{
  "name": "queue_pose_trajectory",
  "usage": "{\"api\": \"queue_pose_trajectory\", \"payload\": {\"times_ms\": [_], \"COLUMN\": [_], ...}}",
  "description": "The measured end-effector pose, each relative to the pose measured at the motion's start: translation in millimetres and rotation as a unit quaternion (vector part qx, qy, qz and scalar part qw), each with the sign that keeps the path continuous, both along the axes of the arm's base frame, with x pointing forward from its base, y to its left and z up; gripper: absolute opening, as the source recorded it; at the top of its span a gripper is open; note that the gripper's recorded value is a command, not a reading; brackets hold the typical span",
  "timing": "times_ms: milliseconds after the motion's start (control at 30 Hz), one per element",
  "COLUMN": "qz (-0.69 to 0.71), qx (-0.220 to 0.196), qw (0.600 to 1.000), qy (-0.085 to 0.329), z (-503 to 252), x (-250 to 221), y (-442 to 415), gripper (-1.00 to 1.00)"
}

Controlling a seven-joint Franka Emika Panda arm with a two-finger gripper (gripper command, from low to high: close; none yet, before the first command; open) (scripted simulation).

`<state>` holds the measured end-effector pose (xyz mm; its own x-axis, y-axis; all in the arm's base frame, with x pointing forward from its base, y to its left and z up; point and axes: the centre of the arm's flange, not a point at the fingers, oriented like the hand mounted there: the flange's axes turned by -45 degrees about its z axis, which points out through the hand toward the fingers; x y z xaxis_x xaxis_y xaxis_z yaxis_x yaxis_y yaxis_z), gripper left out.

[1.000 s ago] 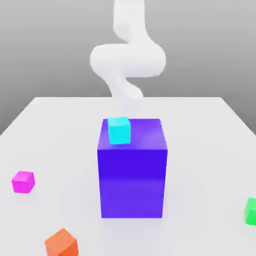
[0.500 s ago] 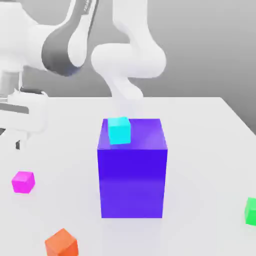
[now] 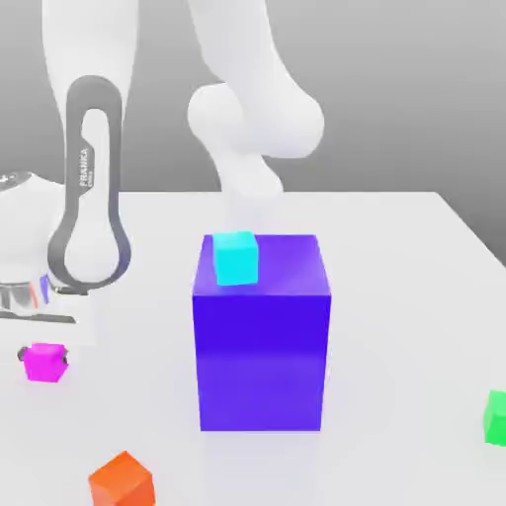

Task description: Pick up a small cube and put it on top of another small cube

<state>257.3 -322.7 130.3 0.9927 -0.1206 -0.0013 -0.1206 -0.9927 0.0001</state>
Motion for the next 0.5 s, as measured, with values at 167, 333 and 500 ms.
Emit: {"api": "queue_pose_trajectory", "payload": {"times_ms": [167, 333, 500], "qz": [0.000, 0.017, 0.125], "qx": [0.000, -0.004, -0.019], "qw": [1.000, 1.000, 0.992], "qy": [0.000, -0.002, -0.016], "z": [15, 59, 69], "x": [0, 17, 140], "y": [-1, 2, 66], "gripper": [-1.00, -1.00, -1.00]}}
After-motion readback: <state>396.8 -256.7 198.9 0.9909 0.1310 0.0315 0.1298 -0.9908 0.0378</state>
